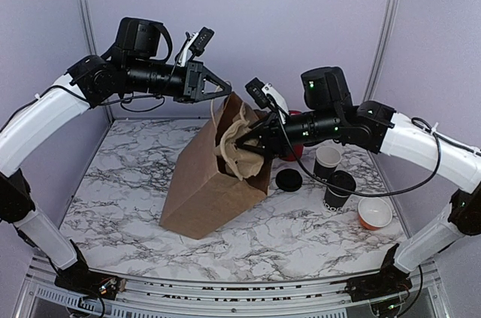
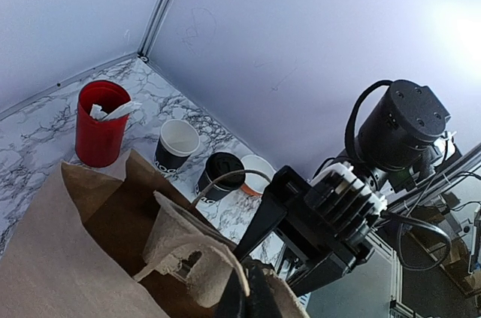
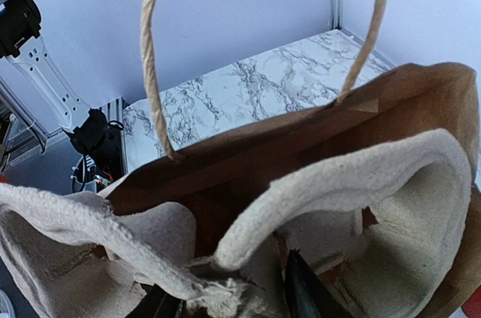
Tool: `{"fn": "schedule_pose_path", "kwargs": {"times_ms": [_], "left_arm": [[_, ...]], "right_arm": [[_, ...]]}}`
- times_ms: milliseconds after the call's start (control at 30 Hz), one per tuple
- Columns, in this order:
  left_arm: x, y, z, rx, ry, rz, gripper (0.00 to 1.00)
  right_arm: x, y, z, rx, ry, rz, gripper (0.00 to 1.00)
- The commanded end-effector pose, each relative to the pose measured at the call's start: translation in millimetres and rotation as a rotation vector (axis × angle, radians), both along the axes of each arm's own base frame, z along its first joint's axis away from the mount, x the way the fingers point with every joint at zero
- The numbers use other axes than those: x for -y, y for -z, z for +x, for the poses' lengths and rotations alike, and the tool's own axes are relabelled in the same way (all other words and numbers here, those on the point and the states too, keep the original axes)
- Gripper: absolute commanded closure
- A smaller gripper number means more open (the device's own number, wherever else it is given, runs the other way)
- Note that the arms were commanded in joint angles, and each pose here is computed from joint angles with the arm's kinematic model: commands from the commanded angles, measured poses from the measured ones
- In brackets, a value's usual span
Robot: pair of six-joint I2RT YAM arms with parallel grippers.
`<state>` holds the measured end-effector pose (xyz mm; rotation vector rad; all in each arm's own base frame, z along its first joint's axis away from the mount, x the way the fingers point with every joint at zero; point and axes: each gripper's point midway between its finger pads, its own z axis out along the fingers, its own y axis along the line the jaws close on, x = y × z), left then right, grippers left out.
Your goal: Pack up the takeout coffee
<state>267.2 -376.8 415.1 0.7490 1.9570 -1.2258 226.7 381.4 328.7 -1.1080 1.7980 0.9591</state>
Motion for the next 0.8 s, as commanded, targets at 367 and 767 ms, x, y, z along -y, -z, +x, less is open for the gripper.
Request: {"fn": "schedule_pose_path", "kwargs": {"times_ms": [367, 767], "left_arm": [[5.4, -31.5, -34.9, 0.089, 0.155, -0.100, 1.00], [17.8, -48.6, -44.3, 0.086, 0.259, -0.190, 1.00]], "right_arm": [[6.6, 4.9, 19.3, 0.022, 0.017, -0.081, 0.59], [27.6, 18.8, 41.0, 0.036, 0.095, -0.175, 0.59]]}}
